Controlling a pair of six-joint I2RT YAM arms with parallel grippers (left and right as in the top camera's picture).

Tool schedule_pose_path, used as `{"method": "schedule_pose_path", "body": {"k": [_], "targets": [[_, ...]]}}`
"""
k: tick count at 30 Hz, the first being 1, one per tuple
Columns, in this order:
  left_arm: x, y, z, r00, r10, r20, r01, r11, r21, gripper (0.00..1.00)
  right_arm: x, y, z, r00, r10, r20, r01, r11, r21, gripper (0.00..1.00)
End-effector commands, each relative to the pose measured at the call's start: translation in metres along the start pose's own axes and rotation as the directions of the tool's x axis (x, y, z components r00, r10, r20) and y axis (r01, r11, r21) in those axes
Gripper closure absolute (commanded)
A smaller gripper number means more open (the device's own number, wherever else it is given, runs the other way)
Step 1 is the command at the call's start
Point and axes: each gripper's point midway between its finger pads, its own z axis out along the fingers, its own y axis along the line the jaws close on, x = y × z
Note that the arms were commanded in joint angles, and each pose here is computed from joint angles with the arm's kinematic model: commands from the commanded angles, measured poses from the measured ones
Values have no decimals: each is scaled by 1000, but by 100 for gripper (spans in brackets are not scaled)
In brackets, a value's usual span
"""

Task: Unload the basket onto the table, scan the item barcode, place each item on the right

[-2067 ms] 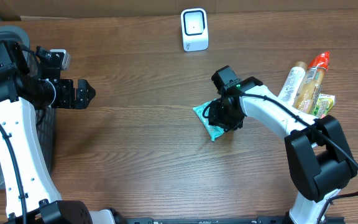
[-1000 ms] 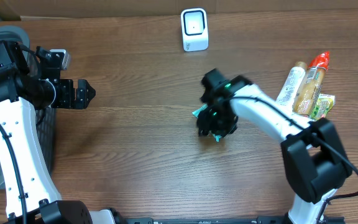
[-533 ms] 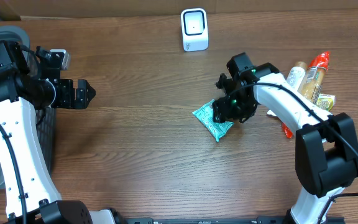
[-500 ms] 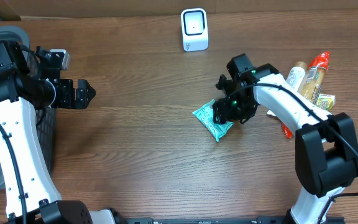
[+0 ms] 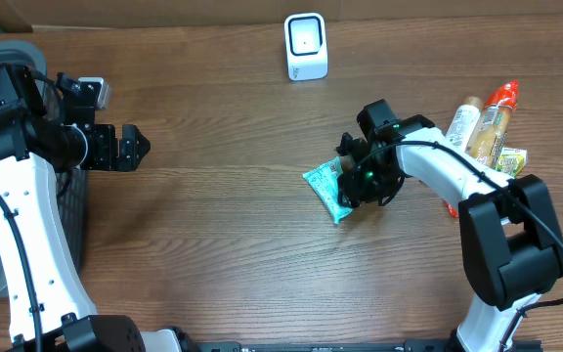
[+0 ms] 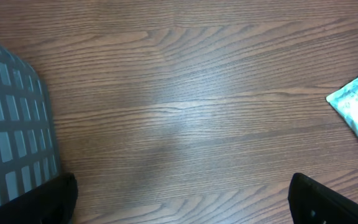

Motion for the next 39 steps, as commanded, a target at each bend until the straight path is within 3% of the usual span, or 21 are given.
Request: {"method": "schedule_pose_path", "body": {"k": [1, 7, 13, 18, 22, 29, 34, 39], "targets": [[-2, -3, 3, 1000, 28, 1, -28, 1000, 14, 1, 6, 40, 8, 998, -66, -25, 62, 991, -118, 43], [-2, -3, 3, 1000, 29, 1, -29, 999, 14, 1, 15, 78, 23, 974, -221, -49, 214, 970, -115, 29], [-2, -3, 3, 1000, 28, 1, -28, 1000, 14, 1, -2, 91, 6, 969, -245, -22, 243, 967, -78, 20], [-2, -3, 3, 1000, 28, 1, -28, 999, 14, 0, -47, 73, -28, 994, -33, 104, 25, 997, 77, 18], [-2, -3, 3, 1000, 28, 1, -28, 999, 14, 0, -66, 46, -43, 965, 159, 209, -195, 968, 160, 19], [-2, -3, 3, 1000, 28, 2, -28, 1000, 14, 1, -62, 37, -32, 912, 337, 235, -373, 919, 127, 37], [-2, -3, 3, 1000, 28, 1, -28, 999, 14, 1, -58, 43, -13, 859, 445, 254, -479, 873, 92, 65], [-2, -3, 3, 1000, 28, 2, -29, 999, 14, 0, -51, 37, 5, 796, 536, 282, -576, 814, 78, 87]]}}
